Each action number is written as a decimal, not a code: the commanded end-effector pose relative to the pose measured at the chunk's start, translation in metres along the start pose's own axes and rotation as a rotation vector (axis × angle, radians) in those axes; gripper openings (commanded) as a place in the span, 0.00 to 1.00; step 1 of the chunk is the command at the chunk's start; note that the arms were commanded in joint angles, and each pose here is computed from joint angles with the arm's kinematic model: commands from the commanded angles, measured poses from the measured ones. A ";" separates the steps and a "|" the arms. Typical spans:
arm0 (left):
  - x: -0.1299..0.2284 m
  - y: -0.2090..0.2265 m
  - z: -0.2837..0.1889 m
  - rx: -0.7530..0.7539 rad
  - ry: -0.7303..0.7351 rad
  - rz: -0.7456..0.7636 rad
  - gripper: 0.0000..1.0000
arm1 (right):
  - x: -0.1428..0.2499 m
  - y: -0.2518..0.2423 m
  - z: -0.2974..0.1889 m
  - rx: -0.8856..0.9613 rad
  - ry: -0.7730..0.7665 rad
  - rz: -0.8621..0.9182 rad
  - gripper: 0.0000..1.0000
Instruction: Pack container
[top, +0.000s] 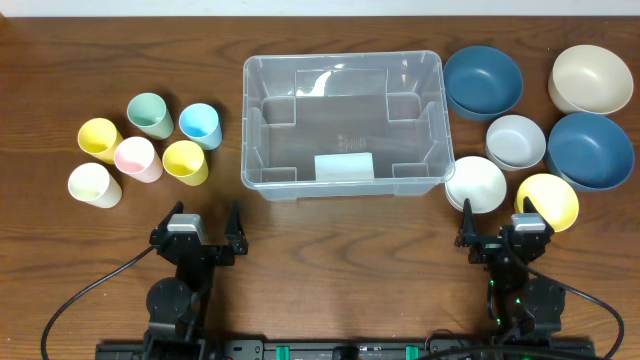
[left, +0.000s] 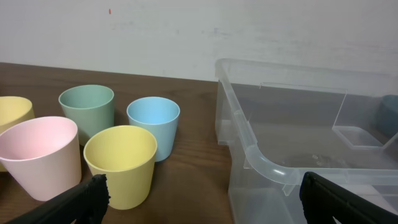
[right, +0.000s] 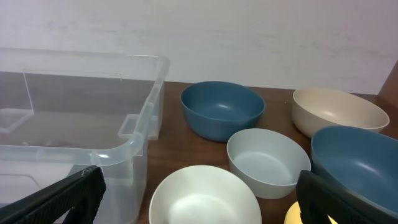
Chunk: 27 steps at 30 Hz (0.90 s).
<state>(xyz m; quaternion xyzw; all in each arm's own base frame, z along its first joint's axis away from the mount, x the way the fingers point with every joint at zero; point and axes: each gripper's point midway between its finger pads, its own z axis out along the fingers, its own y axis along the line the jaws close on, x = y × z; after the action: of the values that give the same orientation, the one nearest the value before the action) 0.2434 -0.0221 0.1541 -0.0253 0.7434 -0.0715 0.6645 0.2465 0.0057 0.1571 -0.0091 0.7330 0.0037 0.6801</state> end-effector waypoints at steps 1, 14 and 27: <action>0.017 0.005 0.001 -0.020 0.047 0.008 0.98 | 0.001 -0.001 0.000 0.002 0.000 -0.010 0.99; 0.017 0.005 0.001 -0.020 0.047 0.008 0.98 | -0.001 0.006 0.000 -0.034 -0.003 0.057 0.99; 0.017 0.005 0.001 -0.020 0.048 0.008 0.98 | -0.127 0.029 -0.037 -0.186 -0.103 0.062 0.99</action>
<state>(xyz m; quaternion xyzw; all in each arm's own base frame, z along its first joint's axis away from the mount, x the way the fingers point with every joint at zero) 0.2434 -0.0221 0.1541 -0.0251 0.7434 -0.0714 0.6645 0.2277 0.0347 0.2293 -0.0493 0.7200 0.0851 0.6870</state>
